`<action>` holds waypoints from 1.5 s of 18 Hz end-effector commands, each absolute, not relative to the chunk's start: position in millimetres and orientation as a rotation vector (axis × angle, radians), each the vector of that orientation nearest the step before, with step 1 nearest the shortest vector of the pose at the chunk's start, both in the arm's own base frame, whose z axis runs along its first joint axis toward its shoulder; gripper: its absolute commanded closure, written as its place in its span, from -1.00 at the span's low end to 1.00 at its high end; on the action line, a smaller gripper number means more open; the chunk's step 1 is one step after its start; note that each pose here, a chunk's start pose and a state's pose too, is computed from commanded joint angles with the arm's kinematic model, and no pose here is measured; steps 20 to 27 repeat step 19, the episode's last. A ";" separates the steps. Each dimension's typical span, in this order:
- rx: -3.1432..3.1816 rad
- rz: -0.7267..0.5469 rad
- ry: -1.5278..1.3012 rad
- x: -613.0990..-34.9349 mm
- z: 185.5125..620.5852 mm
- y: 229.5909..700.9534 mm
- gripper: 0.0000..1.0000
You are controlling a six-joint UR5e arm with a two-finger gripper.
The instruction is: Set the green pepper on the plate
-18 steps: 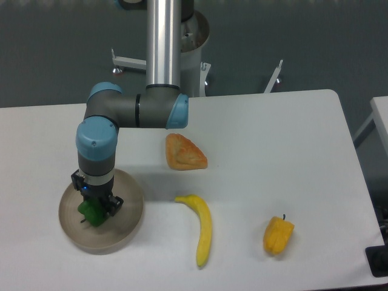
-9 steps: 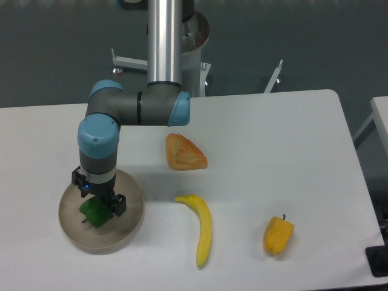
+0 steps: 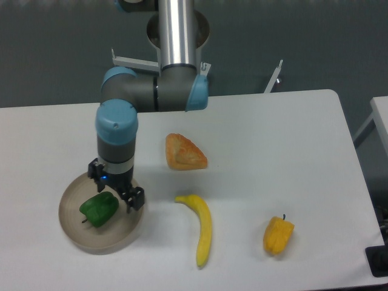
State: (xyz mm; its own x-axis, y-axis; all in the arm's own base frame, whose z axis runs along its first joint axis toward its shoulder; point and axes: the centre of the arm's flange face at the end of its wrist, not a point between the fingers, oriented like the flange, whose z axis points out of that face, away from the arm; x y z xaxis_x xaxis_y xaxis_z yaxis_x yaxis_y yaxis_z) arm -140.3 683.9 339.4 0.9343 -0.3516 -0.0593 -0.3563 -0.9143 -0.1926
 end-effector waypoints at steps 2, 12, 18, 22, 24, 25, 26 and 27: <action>-2.897 0.078 0.581 -165.7 340.7 676.2 -0.99; -2.905 0.248 0.650 -284.3 362.6 644.7 -0.99; -2.914 0.281 0.673 -306.9 362.5 638.4 -0.99; -2.918 0.290 0.672 -309.4 361.8 640.4 -0.99; -2.918 0.290 0.672 -309.4 361.8 640.4 -0.99; -2.918 0.290 0.672 -309.4 361.8 640.4 -0.99; -2.918 0.290 0.672 -309.4 361.8 640.4 -0.99; -2.918 0.290 0.672 -309.4 361.8 640.4 -0.99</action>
